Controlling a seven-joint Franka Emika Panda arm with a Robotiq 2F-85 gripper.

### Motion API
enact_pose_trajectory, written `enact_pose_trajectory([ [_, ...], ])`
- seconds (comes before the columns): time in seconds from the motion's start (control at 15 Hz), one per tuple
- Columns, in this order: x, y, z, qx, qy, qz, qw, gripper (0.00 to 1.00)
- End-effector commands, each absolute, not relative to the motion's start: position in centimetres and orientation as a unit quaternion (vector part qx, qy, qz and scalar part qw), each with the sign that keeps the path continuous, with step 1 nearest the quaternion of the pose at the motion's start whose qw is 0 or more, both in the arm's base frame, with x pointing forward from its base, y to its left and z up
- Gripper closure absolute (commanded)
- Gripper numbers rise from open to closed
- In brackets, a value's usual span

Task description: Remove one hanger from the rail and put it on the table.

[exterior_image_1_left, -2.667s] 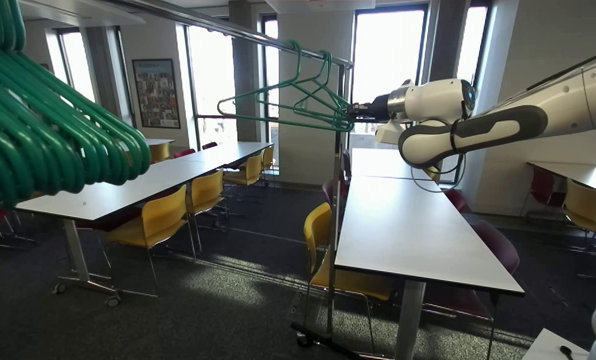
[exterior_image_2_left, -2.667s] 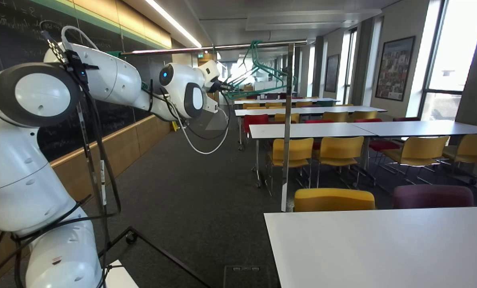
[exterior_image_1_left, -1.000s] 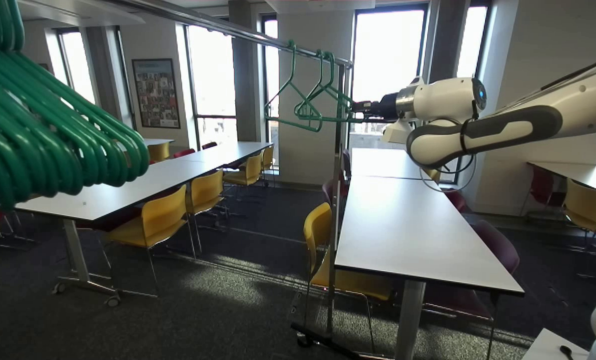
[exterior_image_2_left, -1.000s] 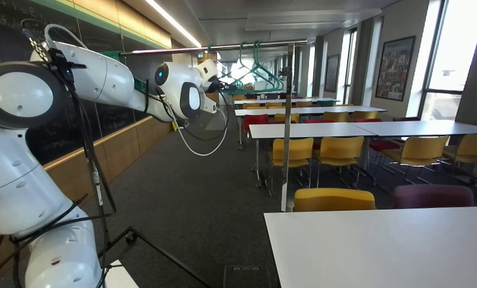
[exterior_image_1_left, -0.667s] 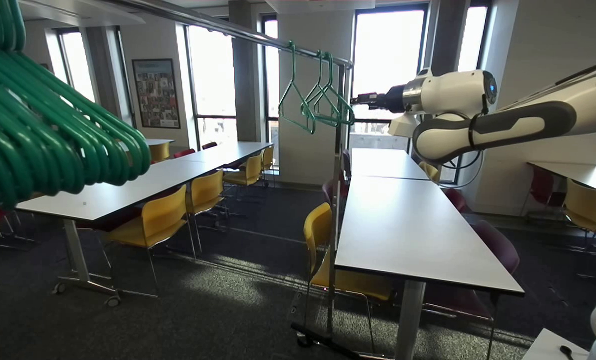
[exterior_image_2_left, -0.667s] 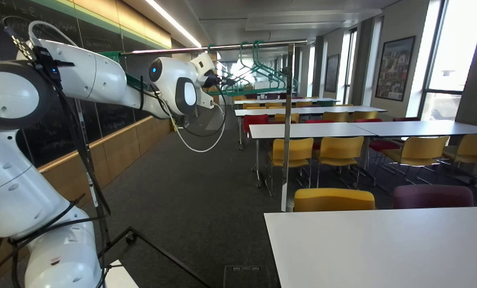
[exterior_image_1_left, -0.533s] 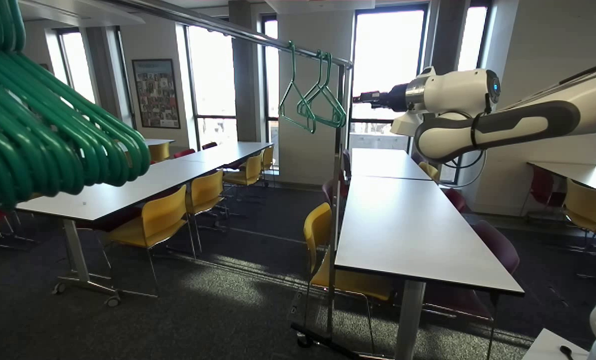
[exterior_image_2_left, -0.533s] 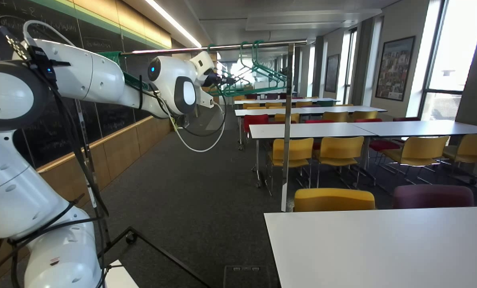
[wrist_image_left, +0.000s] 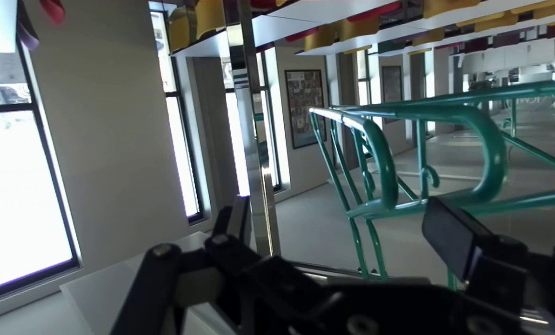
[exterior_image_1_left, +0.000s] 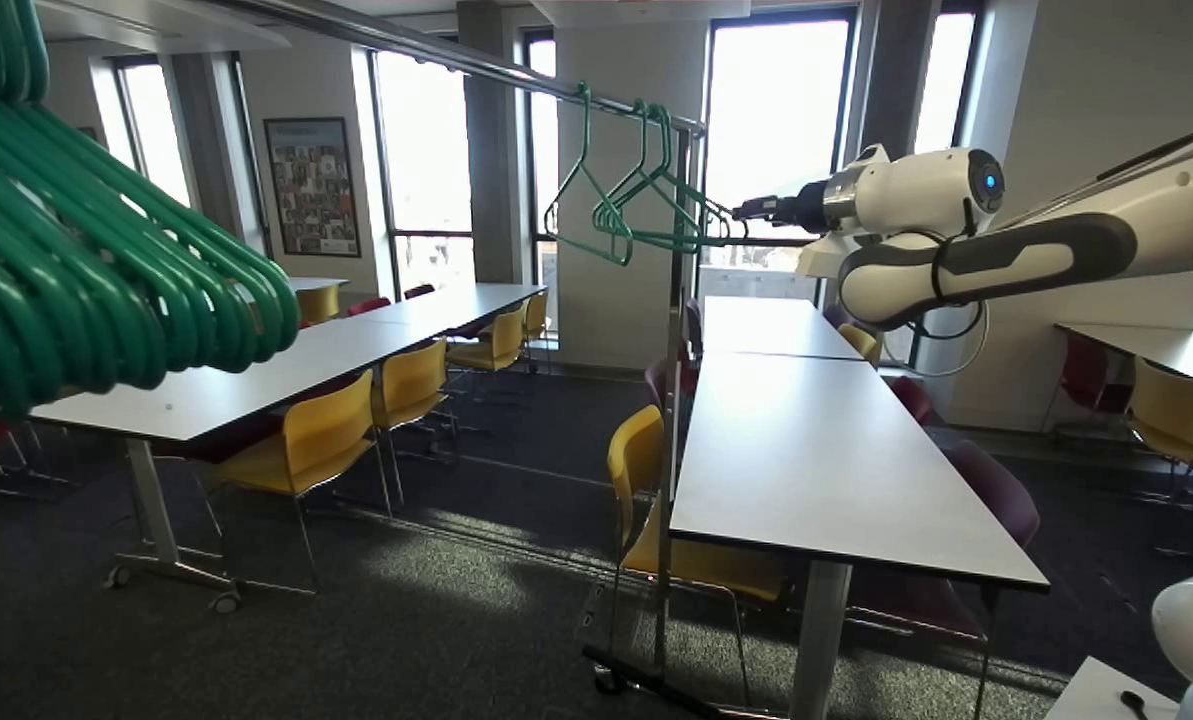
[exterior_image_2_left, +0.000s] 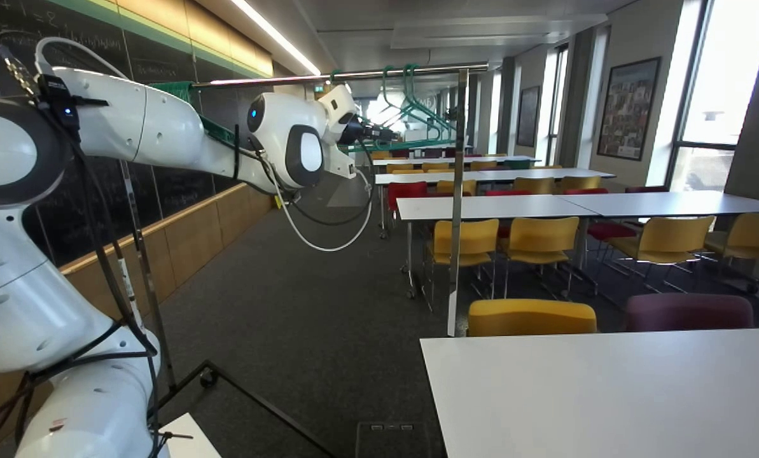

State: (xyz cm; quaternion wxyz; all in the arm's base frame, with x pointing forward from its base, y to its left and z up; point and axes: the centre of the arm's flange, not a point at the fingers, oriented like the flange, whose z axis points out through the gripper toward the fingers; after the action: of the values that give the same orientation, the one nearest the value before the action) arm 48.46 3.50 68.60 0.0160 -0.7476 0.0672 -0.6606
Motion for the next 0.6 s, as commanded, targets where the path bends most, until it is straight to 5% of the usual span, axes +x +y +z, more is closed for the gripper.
enact_pose_trajectory([
  [0.0, 49.9, 4.6, 68.3, -0.751, 0.079, -0.656, -0.009, 0.00],
  [0.53, 53.3, 4.9, 67.5, -0.733, 0.075, -0.673, -0.064, 0.00],
])
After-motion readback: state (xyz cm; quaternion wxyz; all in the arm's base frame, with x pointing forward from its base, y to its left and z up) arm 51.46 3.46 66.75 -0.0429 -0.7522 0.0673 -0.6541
